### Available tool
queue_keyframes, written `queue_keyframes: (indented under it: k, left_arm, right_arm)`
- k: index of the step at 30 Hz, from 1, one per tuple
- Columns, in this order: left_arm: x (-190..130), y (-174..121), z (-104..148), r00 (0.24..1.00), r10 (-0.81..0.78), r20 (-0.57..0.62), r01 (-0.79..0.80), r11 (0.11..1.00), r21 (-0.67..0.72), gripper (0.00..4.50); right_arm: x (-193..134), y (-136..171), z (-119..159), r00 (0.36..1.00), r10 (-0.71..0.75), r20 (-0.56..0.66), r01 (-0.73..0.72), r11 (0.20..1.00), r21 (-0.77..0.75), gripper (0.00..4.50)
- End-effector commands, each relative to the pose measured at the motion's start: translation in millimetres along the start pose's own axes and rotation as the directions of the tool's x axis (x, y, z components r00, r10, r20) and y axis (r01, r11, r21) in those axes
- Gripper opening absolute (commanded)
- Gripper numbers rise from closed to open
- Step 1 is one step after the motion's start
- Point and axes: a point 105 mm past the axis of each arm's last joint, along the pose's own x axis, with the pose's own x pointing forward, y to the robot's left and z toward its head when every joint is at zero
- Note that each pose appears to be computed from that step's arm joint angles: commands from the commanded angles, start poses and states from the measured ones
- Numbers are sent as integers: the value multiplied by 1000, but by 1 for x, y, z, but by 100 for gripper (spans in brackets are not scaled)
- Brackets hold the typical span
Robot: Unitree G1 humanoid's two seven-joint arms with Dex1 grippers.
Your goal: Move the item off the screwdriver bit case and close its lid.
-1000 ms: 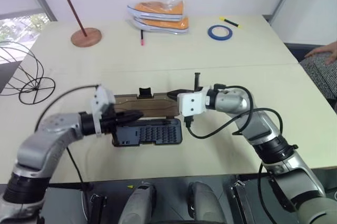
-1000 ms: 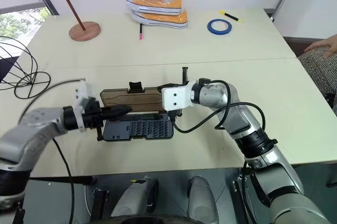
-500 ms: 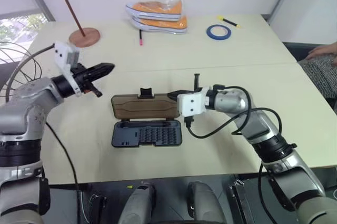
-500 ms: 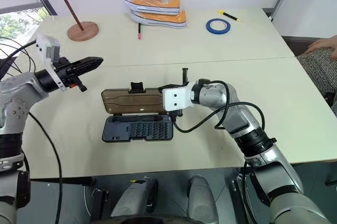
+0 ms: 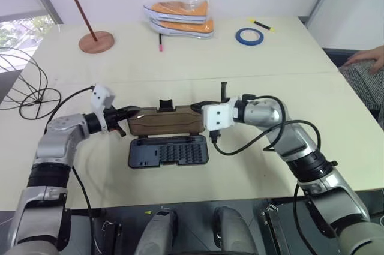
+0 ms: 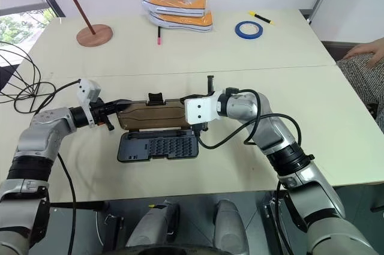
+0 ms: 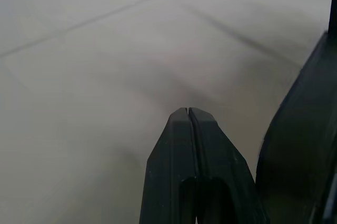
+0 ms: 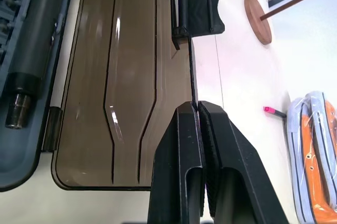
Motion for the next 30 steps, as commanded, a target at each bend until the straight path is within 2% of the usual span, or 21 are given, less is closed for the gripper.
queue_keyframes:
  k: [1,4,7,9,11,13,17,21,30]
  left_arm:
    - [0,-3,9,1000,-25,19,24,999,34,0]
    - [1,-3,9,999,-27,20,26,999,35,0]
    - [1,-2,10,999,-23,23,22,999,35,0]
    - [1,-2,10,999,-23,25,22,999,35,0]
    - [1,-2,11,999,-22,27,21,999,37,0]
    - [1,-2,12,999,-21,30,20,999,39,0]
    - [3,-7,20,998,-45,48,42,997,58,0]
    - [-2,-24,21,989,-147,10,146,985,94,0]
    - [-35,-49,30,961,-263,-82,269,960,77,0]
  right_arm:
    - [-5,-16,10,999,-43,32,44,998,-35,2]
    - [-5,-17,9,999,-44,29,45,999,-29,2]
    - [-6,-18,9,999,-46,27,47,999,-24,88]
    - [-7,-18,8,999,-41,23,42,999,-23,181]
    - [-9,-21,7,999,-35,15,35,999,-24,296]
    - [-13,-22,5,1000,-8,1,8,999,-32,380]
    - [-42,-30,-7,992,102,-75,-103,995,-14,380]
    - [-67,-42,-17,986,107,-127,-99,993,70,380]
    - [-91,-31,-36,970,105,-218,-73,986,151,380]
